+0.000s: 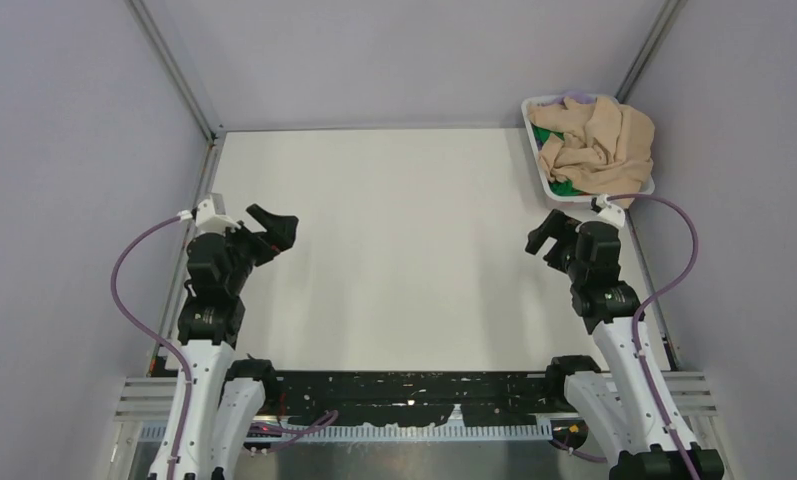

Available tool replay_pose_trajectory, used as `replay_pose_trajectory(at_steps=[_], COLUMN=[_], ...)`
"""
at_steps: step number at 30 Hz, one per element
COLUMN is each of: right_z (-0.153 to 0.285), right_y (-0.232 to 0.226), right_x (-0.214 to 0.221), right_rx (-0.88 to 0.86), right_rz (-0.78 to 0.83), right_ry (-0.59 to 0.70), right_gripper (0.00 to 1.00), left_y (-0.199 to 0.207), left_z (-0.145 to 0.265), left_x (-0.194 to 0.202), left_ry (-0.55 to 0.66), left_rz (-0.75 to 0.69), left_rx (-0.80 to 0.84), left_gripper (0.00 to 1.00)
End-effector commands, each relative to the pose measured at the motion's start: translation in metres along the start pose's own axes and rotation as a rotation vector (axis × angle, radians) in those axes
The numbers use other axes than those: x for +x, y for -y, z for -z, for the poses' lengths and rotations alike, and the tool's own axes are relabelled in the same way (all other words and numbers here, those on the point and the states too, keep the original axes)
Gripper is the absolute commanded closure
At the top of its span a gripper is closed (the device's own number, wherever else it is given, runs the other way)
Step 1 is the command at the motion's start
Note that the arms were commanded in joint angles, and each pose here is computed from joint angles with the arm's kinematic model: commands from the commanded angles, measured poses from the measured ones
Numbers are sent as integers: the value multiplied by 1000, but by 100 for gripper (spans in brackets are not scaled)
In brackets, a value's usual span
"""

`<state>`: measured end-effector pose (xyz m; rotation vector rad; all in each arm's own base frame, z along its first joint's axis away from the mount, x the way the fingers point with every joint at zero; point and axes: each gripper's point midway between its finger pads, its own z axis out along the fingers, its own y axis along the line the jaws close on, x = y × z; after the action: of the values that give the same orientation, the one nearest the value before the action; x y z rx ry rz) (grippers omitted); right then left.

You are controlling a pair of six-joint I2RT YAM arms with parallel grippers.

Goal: Fold and stack the t-shirts
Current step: Grab crumpled tshirt from bin with the right arm

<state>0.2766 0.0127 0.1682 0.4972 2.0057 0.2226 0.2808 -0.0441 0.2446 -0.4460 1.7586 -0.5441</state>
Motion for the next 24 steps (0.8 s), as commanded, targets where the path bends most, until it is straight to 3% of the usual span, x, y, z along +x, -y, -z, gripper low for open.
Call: replay_pose_trajectory(at_steps=[1, 4, 11, 17, 18, 19, 20, 21, 24], right_z=[3, 3, -17, -87, -109, -111, -134, -138, -182], right_y=[-15, -5, -3, 16, 33, 32, 42, 42, 58], right_x=[-52, -82, -169, -221, -212, -235, -223, -240, -232], right_rx=[-15, 93, 279, 394, 437, 435, 460, 455, 487], right_rz=[-9, -35, 80, 83, 92, 83, 102, 100, 128], right_ry=[152, 222, 336, 276, 212, 242, 176, 196, 117], right_gripper=[4, 5, 5, 5, 5, 4, 4, 4, 4], left_y=[10, 9, 14, 13, 12, 10, 9, 7, 4], left_z=[-2, -6, -24, -41, -43, -44, -46, -48, -54], left_x=[-8, -10, -14, -4, -5, -4, -3, -2, -1], left_ry=[19, 22, 18, -43, -46, -50, -56, -58, -67], left_rz=[-6, -6, 13, -24, -27, -29, -28, -29, -30], left_rx=[40, 35, 53, 69, 63, 56, 51, 46, 30], left_gripper=[1, 1, 1, 1, 1, 1, 1, 1, 1])
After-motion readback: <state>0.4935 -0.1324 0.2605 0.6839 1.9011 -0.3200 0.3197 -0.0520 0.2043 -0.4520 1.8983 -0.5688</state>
